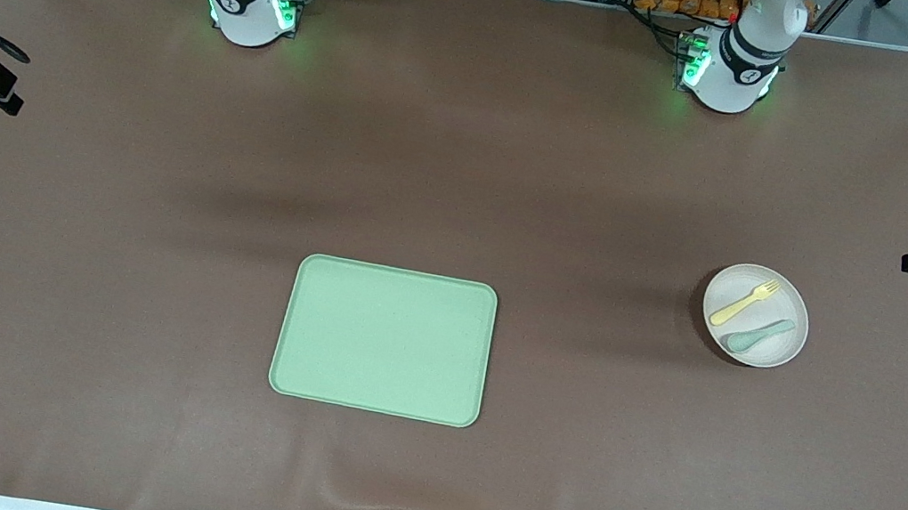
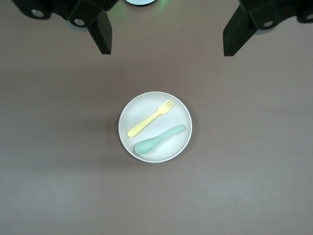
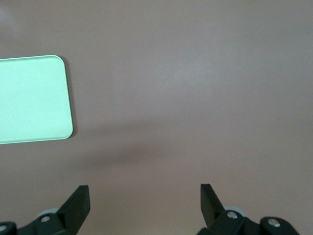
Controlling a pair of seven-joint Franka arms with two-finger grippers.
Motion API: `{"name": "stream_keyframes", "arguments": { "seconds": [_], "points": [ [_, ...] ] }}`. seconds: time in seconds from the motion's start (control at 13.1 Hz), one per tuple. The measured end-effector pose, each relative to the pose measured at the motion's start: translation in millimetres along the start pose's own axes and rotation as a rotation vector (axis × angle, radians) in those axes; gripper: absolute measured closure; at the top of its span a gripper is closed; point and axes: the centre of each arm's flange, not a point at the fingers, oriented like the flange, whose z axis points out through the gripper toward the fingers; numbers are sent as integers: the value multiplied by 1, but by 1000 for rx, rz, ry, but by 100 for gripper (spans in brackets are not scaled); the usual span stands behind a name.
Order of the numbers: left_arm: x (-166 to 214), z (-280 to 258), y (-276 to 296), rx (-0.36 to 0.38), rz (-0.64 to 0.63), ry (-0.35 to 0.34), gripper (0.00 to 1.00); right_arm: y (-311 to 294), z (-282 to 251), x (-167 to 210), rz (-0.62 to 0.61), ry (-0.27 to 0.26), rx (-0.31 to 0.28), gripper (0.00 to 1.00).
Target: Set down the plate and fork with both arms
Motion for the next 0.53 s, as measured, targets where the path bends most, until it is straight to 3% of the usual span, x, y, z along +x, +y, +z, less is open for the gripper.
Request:
{"name": "stream_keyframes", "arguments": {
  "seconds": [0.31,0.53],
  "points": [
    [18,80,-14,-3,34,3,0,0,1,1,0,-3,0,0],
    [21,146,-37,2,77,49,0,0,3,2,0,-6,0,0]
  ]
}}
